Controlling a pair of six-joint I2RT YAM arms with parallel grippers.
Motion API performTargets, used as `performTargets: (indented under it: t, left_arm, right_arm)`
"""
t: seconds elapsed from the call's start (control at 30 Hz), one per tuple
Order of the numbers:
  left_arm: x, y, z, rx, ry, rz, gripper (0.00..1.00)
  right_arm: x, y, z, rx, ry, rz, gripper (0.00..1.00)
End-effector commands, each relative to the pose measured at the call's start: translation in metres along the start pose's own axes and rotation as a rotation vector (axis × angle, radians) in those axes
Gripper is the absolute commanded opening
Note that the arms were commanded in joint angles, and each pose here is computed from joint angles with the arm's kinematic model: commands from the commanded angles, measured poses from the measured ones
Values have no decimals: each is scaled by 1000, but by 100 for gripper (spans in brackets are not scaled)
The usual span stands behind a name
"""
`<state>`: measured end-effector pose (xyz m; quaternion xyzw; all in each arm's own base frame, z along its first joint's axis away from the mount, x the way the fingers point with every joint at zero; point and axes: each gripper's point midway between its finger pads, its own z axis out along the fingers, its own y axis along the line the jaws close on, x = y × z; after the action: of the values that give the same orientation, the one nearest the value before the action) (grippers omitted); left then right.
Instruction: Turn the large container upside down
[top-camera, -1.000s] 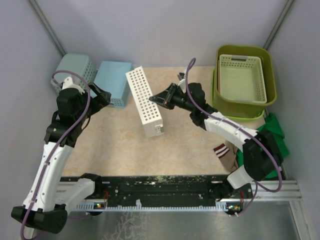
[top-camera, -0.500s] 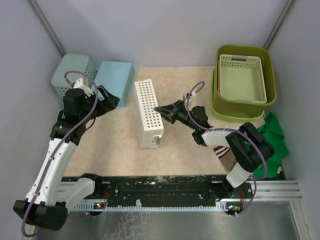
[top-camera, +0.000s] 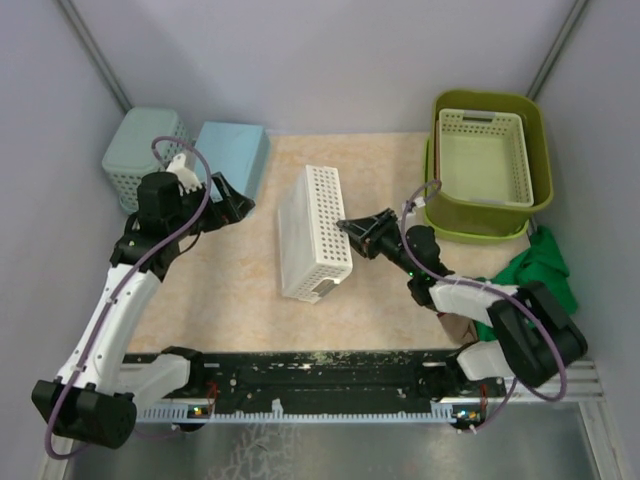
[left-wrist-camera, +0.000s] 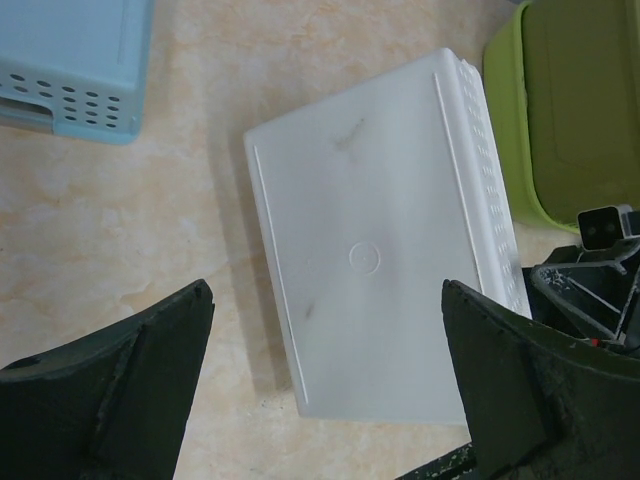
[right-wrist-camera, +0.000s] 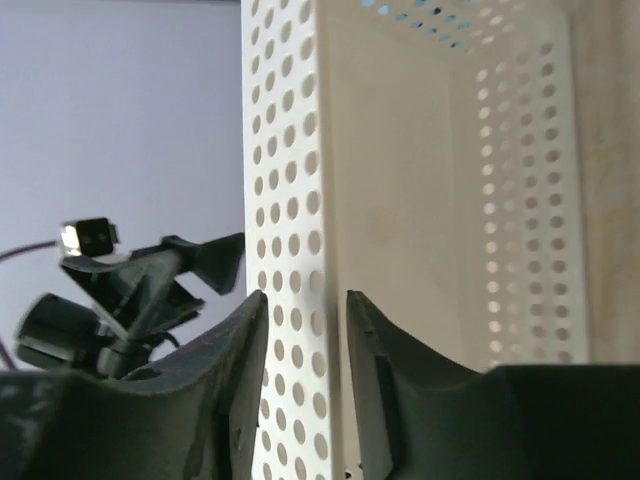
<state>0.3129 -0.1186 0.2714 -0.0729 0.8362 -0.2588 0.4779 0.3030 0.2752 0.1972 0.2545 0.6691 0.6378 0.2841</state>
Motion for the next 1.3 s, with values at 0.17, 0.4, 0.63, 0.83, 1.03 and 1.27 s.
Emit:
performTargets:
  t: [0.17,0.4,0.63,0.83,1.03,1.27]
  left_arm:
    - [8,-18,11,124,53,30,100]
    - [21,-20,15,149,105,65,100]
    - [27,-21,18,137,116,84,100]
    - [31,-27,24,161,144,91,100]
    - [59,-44,29,156,222,184,100]
    - [111,-70,38,183,360,227,100]
  right_arm:
    - [-34,-16,-37,326,-151,-321,73]
    - [-42,-18,-62,459,-152,-473,86]
    - [-34,-42,-88,617,-42,-661,89]
    - [-24,-37,-100,591,18,-770,91]
    - [-20,-62,-134,715,84,-844,91]
    - [1,-106,-164,784,186,-788,92]
